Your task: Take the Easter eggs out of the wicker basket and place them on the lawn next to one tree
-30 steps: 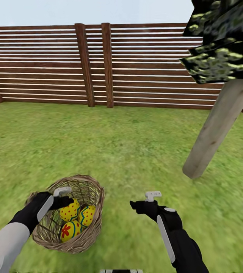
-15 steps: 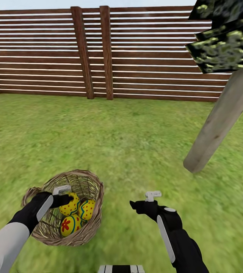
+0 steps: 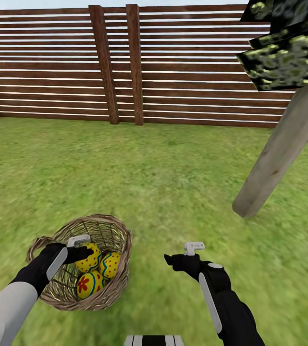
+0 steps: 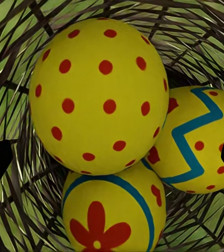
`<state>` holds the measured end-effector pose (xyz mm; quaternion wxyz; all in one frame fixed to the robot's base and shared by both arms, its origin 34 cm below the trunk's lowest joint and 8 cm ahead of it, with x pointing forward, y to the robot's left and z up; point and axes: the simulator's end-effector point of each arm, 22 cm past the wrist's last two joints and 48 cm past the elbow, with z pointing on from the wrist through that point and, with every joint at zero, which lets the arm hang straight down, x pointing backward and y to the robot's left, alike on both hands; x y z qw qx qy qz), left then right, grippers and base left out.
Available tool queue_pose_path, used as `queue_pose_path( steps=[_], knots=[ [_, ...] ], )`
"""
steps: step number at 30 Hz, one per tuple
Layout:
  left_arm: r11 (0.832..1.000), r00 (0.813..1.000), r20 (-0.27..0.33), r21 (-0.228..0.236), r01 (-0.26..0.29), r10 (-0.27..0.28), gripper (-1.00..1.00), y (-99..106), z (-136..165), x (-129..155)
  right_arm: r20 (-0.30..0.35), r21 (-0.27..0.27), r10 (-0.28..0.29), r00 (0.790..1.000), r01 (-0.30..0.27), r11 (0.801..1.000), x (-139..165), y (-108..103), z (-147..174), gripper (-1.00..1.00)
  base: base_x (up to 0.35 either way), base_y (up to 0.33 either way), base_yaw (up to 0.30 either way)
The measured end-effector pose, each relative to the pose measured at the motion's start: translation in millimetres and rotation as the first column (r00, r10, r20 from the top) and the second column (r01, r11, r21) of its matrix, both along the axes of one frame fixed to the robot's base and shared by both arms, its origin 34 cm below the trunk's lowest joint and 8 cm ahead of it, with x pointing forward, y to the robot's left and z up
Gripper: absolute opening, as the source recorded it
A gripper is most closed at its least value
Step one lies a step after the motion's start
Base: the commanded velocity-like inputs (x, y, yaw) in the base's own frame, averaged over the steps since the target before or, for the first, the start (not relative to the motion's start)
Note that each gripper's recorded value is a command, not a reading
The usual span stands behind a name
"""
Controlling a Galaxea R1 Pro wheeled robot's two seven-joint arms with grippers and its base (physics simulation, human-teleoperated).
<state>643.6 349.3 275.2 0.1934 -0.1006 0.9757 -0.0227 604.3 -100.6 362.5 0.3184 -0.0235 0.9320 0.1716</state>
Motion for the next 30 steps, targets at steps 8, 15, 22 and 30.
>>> queue_pose_path(
  steps=[8, 15, 22, 30],
  knots=[
    [1.000, 1.000, 0.000, 0.003, -0.002, 0.002, 1.00, 0.9, 0.2, 0.2, 0.000, 0.000, 0.000, 1.000, 0.000, 1.000, 0.0, 0.0, 0.1, 1.00, 0.073, 0.032, 0.000],
    [1.000, 1.000, 0.001, 0.003, -0.003, 0.003, 1.00, 0.8, 0.5, 0.6, 0.001, 0.001, 0.001, 1.000, -0.001, 1.000, 0.0, 0.6, 0.4, 1.00, 0.123, 0.050, 0.000],
    [1.000, 1.000, 0.004, 0.004, -0.003, 0.003, 1.00, 0.8, 0.5, 1.3, 0.004, -0.003, 0.010, 1.000, -0.010, 1.000, -0.4, 4.0, 0.8, 1.00, 0.028, 0.009, 0.000],
    [1.000, 1.000, 0.005, 0.003, -0.003, 0.003, 1.00, 0.6, 0.8, 1.4, 0.005, -0.004, 0.017, 1.000, -0.017, 1.000, -0.7, 6.5, 1.5, 1.00, 0.002, 0.001, 0.012]
  ],
)
